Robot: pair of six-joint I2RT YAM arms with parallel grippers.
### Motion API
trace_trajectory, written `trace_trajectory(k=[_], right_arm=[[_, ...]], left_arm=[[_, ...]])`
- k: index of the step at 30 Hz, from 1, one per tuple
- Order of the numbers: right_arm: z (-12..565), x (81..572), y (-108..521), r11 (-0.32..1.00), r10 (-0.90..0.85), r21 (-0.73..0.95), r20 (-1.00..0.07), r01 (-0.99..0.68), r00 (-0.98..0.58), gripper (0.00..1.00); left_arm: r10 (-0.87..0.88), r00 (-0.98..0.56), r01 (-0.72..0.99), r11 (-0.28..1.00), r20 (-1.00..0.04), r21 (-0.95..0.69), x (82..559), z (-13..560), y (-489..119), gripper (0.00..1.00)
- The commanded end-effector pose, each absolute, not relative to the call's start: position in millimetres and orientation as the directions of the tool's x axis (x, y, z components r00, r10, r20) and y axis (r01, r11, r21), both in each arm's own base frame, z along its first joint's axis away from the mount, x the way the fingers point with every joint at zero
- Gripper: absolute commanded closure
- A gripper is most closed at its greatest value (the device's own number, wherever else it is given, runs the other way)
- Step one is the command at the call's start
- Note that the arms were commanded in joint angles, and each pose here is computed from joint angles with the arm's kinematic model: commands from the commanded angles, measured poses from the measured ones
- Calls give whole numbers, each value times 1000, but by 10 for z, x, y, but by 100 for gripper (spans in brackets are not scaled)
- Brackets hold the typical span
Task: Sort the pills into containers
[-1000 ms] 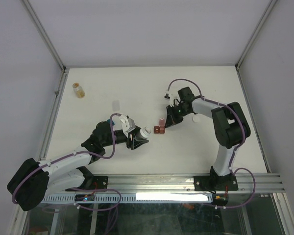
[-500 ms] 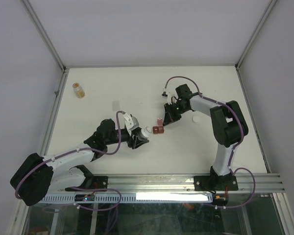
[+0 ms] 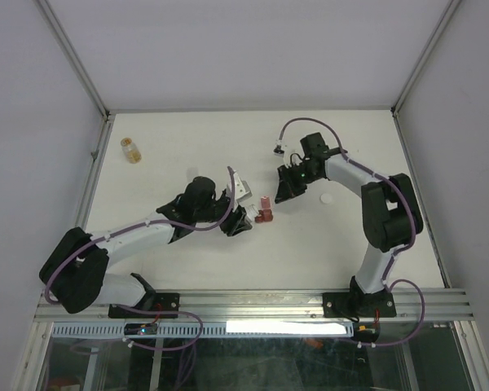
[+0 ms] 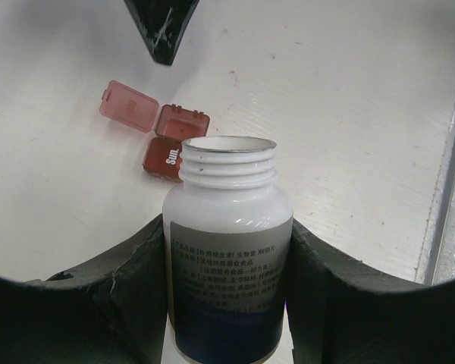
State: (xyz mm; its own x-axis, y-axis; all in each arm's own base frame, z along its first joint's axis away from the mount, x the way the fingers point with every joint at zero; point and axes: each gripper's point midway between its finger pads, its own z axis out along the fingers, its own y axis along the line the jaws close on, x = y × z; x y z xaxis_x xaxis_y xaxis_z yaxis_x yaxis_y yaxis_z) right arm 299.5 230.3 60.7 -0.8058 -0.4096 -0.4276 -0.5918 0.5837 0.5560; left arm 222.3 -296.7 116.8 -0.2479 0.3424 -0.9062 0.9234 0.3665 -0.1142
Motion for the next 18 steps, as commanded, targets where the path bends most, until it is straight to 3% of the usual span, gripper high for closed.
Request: trace_trajectory(k=[1, 14, 18], right_arm=[[1205, 3041, 2217, 473, -409, 504, -601, -723, -687, 90], [1453, 3256, 1649, 505, -289, 519, -651, -689, -702, 75], [1504, 3291, 1543, 516, -255, 525, -660, -677, -706, 74]], left_arm=[[472, -216, 944, 326, -855, -58, 2338, 1177, -3018, 100], [690, -206, 975, 207, -694, -83, 2560, 869, -3162, 100], [735, -213, 976, 197, -644, -98, 2590, 835, -3170, 100]])
